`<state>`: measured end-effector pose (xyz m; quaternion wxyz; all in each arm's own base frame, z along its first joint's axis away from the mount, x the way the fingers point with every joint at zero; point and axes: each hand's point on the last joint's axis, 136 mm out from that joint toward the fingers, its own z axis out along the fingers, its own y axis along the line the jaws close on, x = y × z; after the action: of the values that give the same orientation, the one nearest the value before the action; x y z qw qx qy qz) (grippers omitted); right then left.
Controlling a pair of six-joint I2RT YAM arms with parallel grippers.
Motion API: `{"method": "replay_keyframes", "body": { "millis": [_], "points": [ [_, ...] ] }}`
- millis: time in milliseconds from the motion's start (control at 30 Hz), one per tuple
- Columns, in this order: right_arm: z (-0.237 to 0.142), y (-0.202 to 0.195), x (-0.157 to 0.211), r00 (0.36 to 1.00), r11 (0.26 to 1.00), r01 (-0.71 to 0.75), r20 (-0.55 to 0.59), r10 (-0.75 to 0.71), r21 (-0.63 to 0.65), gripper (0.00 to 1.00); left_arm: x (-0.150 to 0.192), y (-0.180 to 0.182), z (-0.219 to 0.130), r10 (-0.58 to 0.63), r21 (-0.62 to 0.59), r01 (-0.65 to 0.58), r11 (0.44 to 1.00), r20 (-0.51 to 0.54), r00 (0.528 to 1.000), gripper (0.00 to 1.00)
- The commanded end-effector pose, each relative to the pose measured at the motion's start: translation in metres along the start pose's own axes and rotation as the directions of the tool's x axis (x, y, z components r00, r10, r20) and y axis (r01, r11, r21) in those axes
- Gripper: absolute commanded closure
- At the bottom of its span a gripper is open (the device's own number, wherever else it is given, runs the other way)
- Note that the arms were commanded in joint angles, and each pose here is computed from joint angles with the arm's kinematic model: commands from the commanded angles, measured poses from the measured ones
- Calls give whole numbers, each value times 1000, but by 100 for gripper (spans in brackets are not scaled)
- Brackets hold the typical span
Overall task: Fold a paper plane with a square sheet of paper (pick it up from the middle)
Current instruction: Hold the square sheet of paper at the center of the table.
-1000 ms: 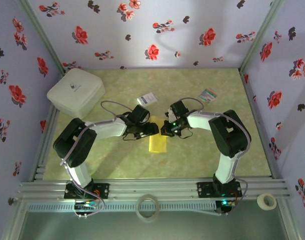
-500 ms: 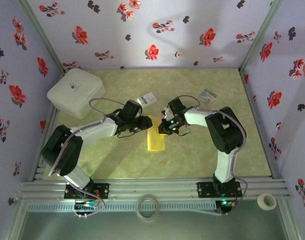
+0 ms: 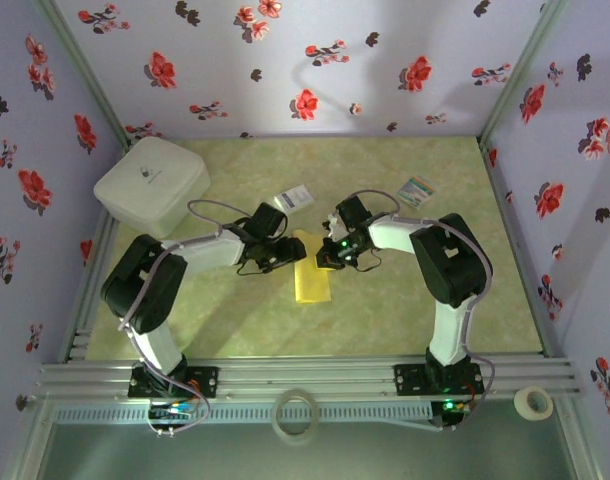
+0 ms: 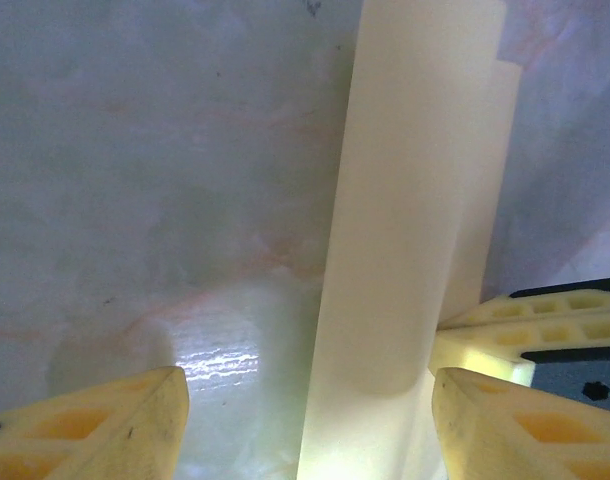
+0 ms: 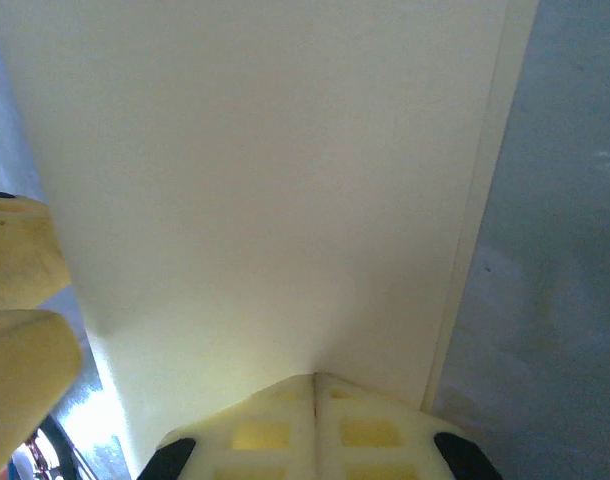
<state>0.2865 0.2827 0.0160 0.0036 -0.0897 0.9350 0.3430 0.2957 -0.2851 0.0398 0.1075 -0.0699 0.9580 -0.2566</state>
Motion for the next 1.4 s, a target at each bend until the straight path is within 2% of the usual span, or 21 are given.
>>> {"method": "replay_keyframes", "body": {
  "millis": [0, 233, 400, 533, 633, 767, 1367],
  "points": [
    [16, -39, 28, 994, 989, -62, -86, 74, 137, 98, 2, -13, 6, 32, 24, -31, 999, -29, 999, 37],
    [16, -35, 26, 994, 991, -68, -75, 77, 113, 96, 10, -12, 21, 38, 15, -37, 999, -68, 997, 47],
    [8, -18, 14, 996, 995, -80, -26, 82, 56, 93, 13, 0, 27, 9, -23, -11, 1000, -68, 998, 53],
    [-20, -2, -13, 978, 986, -159, 128, 166, -57, 89, 15, 4, 30, -3, -35, 1, 999, -67, 998, 54],
    [-54, -12, -30, 924, 963, -249, 274, 267, -100, 87, 15, 6, 30, -8, -46, 5, 999, -64, 998, 54],
    [-83, -28, -33, 870, 941, -313, 360, 337, -125, 87, 15, 7, 30, -9, -51, 6, 999, -63, 998, 55],
    [-89, -30, -22, 873, 940, -330, 349, 341, -93, 87, 18, 25, 36, -1, -159, -8, 987, -58, 998, 59]
  ]
}}
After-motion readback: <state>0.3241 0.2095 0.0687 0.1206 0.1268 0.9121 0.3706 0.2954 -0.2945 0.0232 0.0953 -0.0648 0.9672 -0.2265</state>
